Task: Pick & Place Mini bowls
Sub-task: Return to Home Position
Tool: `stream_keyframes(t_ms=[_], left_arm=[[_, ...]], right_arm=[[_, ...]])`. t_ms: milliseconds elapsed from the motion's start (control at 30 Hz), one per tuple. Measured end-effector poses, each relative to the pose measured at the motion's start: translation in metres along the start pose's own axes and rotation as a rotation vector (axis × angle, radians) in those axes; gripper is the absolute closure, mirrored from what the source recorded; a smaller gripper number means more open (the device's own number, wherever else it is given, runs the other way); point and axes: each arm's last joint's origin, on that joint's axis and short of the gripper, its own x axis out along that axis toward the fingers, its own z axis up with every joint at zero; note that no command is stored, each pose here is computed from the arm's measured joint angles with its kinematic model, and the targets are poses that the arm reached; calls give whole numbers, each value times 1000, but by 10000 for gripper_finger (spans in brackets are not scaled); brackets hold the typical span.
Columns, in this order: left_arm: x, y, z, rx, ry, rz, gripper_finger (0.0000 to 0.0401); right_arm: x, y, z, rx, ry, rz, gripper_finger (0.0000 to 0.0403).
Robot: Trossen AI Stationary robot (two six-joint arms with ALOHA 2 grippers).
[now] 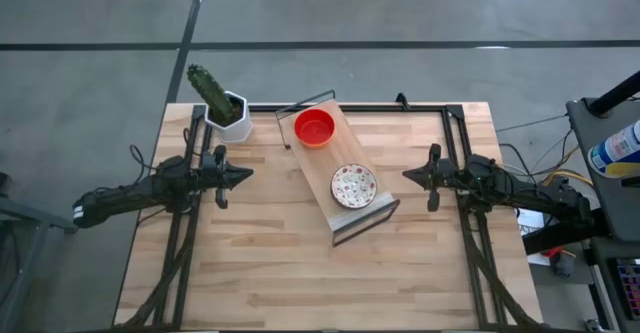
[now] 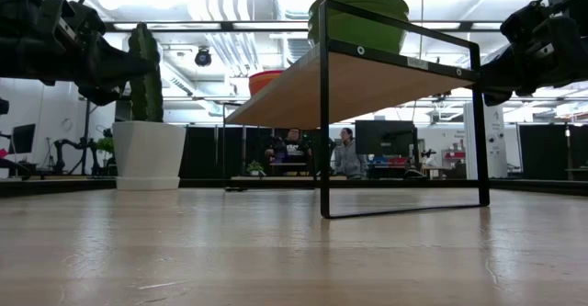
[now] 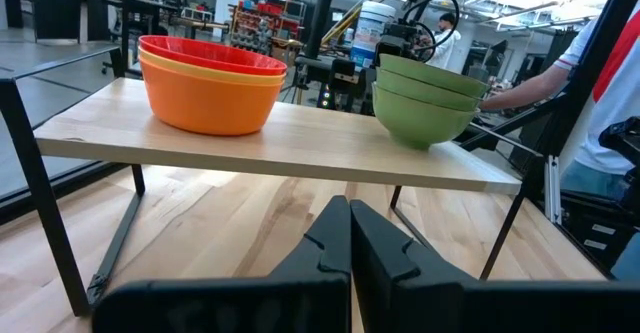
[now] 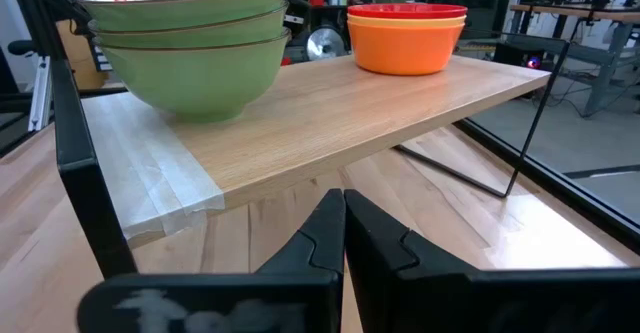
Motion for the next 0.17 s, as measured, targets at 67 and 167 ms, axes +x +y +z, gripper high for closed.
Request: stream_keyframes(t_ms=[67, 167], left_arm=[[0, 0, 0, 0, 0, 0, 401], [0, 0, 0, 0, 1, 0, 401]], right_arm=[[0, 0, 0, 0, 0, 0, 394], [0, 0, 0, 0, 0, 0, 394]])
